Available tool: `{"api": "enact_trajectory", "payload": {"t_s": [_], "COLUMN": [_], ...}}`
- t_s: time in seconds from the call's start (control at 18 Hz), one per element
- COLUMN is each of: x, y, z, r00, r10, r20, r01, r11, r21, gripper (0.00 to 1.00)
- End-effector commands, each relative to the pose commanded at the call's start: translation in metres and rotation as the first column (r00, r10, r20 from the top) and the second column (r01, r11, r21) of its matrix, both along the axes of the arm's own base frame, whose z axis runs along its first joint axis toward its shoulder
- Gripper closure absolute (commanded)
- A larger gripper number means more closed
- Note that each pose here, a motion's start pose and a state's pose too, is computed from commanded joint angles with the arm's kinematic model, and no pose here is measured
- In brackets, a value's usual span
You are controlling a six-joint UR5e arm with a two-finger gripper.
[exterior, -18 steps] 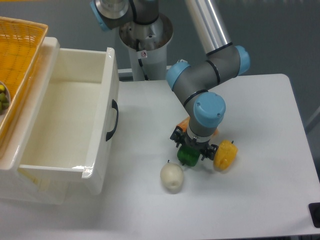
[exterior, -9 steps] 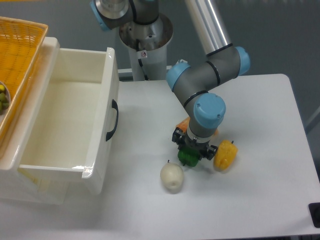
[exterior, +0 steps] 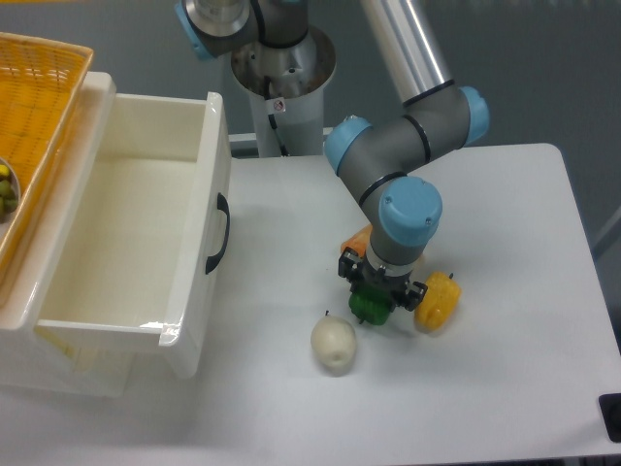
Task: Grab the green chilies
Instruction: 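Lift the green bell pepper up off the table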
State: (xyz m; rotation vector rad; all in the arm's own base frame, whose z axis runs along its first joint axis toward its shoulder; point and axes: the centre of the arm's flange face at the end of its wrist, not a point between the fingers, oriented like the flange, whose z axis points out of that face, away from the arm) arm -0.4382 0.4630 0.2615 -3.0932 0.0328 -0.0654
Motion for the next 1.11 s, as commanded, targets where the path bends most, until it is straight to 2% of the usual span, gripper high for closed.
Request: {"api": "enact_trajectory", "payload": {"t_s": [0.39,0.89,1.11], "x": [-0.003,0.029,0.044], "y": [-0.017,-0.033,-0.035], "z": [0.061,0.125,0.152], "r00": [0.998,0.998,0.99], "r10": [0.027,0.035,0.123], "r20": [0.055,0.048,0.067], "r01": [-0.025,-0.034,-0.126], "r11": [0.999,0.999,0.991], "r21": [-0.037,-0.02,0.037], "gripper": [0.72,0.72,0.72]}}
